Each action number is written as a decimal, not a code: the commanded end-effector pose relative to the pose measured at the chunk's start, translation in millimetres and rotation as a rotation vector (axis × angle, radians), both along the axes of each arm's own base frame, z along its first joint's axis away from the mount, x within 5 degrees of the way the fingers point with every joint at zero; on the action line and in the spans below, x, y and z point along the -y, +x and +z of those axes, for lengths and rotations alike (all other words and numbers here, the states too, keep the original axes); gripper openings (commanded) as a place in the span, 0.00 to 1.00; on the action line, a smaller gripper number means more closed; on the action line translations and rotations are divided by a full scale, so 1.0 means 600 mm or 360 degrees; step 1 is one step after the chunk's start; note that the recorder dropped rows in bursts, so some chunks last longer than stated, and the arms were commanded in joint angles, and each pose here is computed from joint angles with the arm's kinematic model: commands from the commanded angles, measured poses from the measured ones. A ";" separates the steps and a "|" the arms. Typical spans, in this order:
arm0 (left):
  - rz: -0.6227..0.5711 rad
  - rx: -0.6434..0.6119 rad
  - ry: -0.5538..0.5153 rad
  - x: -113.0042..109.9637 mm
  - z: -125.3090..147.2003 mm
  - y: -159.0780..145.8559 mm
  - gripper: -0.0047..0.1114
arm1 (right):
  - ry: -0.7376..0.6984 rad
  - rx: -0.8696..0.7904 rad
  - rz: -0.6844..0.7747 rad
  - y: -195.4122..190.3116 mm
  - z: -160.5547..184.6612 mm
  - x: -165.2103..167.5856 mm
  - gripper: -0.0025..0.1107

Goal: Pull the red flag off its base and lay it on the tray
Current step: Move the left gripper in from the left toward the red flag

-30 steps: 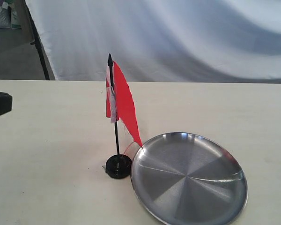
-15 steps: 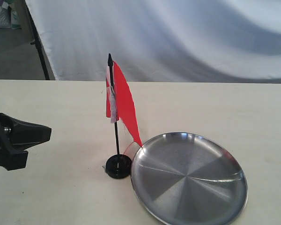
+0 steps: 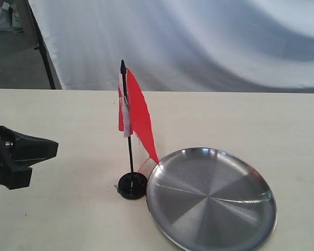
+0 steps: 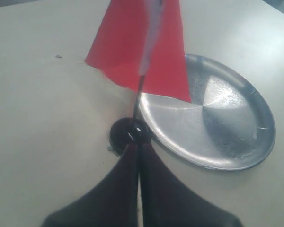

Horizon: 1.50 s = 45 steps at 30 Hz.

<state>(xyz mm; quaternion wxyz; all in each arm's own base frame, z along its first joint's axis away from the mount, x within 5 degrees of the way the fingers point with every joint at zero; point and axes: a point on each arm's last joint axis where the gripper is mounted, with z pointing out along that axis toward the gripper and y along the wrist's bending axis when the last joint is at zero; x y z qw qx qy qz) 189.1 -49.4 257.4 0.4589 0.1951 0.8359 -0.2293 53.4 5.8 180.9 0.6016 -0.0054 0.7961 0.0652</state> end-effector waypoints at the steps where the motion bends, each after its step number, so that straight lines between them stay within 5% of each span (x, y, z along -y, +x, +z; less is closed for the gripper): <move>1: 0.0007 0.0006 -0.0008 0.000 0.001 0.001 0.04 | -0.0012 0.0023 -0.0003 0.000 0.002 0.001 0.02; 33: 0.0011 0.0006 -0.0019 0.000 0.001 0.001 0.05 | -0.0012 0.0023 -0.0003 0.000 0.002 0.001 0.02; 36: 0.0000 0.0005 -0.0022 0.001 0.001 0.000 0.14 | -0.0012 0.0023 -0.0003 0.000 0.002 0.001 0.02; 42: 0.0006 0.0004 -0.0023 0.000 0.001 0.000 0.53 | -0.0012 0.0023 -0.0003 0.000 0.002 0.001 0.02; 45: 0.0007 0.0002 -0.0025 0.000 0.001 0.000 0.62 | -0.0012 0.0023 -0.0003 0.000 0.002 0.001 0.02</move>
